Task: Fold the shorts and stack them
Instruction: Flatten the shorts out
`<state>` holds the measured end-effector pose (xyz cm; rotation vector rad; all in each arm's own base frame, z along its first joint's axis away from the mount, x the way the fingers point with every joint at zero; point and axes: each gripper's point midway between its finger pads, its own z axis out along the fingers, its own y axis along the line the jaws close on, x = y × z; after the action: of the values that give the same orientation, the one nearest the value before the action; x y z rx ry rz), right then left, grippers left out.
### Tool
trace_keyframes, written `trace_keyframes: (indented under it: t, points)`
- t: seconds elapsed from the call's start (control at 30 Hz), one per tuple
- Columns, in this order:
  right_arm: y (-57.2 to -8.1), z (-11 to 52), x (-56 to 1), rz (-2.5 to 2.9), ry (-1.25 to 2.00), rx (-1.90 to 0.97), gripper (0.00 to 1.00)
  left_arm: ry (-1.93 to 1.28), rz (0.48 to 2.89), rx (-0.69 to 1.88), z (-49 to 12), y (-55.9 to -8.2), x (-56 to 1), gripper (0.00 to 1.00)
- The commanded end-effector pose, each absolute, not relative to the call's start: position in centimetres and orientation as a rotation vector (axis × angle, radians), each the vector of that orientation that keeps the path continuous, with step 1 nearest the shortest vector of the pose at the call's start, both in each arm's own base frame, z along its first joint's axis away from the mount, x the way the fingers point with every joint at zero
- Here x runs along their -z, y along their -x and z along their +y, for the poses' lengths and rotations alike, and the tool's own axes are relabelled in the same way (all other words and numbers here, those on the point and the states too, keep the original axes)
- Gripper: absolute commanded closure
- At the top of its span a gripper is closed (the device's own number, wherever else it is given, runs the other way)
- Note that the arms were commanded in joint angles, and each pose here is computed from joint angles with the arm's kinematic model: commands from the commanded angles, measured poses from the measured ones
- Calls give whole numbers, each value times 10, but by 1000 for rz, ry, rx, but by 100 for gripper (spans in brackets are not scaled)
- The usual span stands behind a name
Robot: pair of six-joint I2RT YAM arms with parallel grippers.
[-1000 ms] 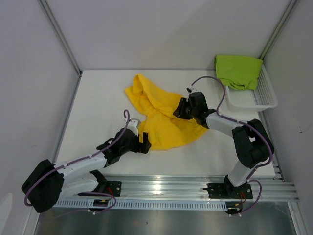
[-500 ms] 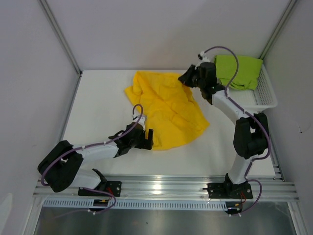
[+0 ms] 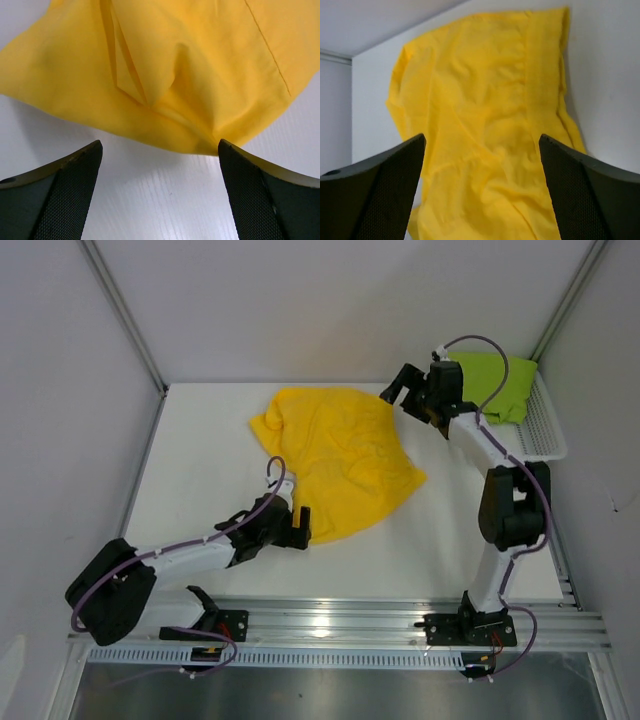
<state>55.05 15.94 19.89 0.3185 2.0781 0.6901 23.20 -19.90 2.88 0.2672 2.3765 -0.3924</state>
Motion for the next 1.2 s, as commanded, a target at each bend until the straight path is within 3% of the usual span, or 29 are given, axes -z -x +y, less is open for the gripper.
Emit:
trace_keyframes:
  t: [0.0,0.1,0.2,0.43,0.77,1.07,1.13,1.17]
  points:
    - [-485,139,-220,2084,-351,-600,5,-259,2281,455,-204,-235,-52,2]
    - [-432,124,-188,2114,-457,-576,7,-248,2252,470,-202,-234,-58,1]
    - [-393,110,-160,2120,-578,-531,23,-241,2213,494,-201,-233,-69,1]
    - [-347,80,-121,2031,-800,-464,33,-249,2199,507,-201,-231,-72,1]
    - [-373,95,-76,2043,-879,-728,29,-260,2181,529,-202,-230,-77,1]
    - [-400,94,-49,2010,-948,-721,29,-248,2157,520,-198,-230,-82,1]
    - [-406,93,-44,2010,-952,-687,49,-247,2141,528,-197,-229,-84,1]
    - [-406,93,-44,2012,-954,-681,50,-248,2142,527,-197,-229,-84,1]
